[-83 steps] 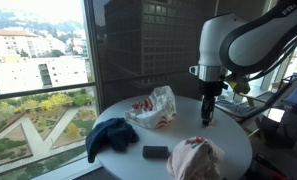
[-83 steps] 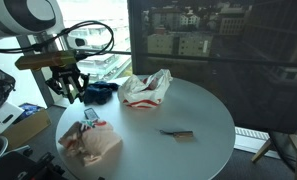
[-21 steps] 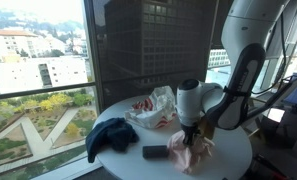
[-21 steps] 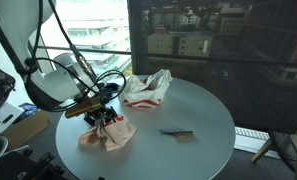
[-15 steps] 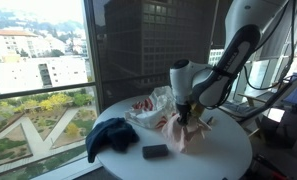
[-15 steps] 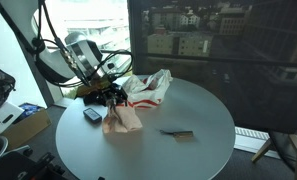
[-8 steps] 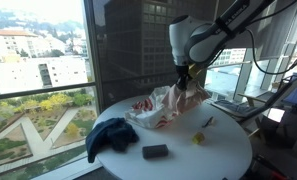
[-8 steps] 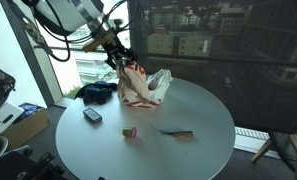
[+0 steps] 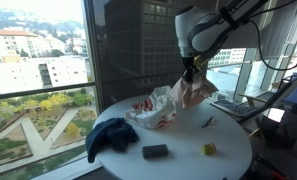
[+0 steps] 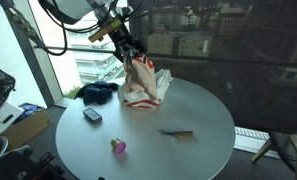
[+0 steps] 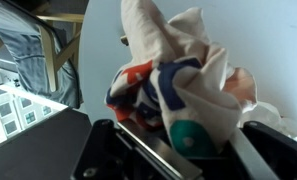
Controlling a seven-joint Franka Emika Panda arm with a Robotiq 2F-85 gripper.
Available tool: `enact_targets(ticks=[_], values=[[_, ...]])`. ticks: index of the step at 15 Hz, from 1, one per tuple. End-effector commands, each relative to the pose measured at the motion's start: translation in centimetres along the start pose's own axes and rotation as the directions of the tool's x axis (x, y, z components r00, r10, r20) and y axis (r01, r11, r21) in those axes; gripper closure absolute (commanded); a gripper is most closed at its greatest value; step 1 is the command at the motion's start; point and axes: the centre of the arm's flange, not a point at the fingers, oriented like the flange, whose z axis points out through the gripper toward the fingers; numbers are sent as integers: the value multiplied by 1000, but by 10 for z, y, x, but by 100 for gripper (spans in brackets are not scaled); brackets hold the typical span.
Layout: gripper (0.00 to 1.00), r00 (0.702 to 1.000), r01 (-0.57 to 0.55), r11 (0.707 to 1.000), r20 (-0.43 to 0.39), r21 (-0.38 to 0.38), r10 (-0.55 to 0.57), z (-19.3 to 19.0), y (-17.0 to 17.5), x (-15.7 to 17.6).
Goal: Move the plastic bag forward and use the peach t-shirt to move the yellow container to the right
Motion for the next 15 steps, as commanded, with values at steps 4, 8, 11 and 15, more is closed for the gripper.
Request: enact_targets(ticks=[4, 8, 11, 15], values=[[88, 996, 4, 989, 87, 148, -17, 58, -18, -23], [88, 992, -14, 976, 123, 219, -14, 106, -52, -46], [88, 991, -8, 969, 132, 246, -26, 136, -72, -61], [87, 990, -1, 959, 138, 283, -40, 164, -92, -78]])
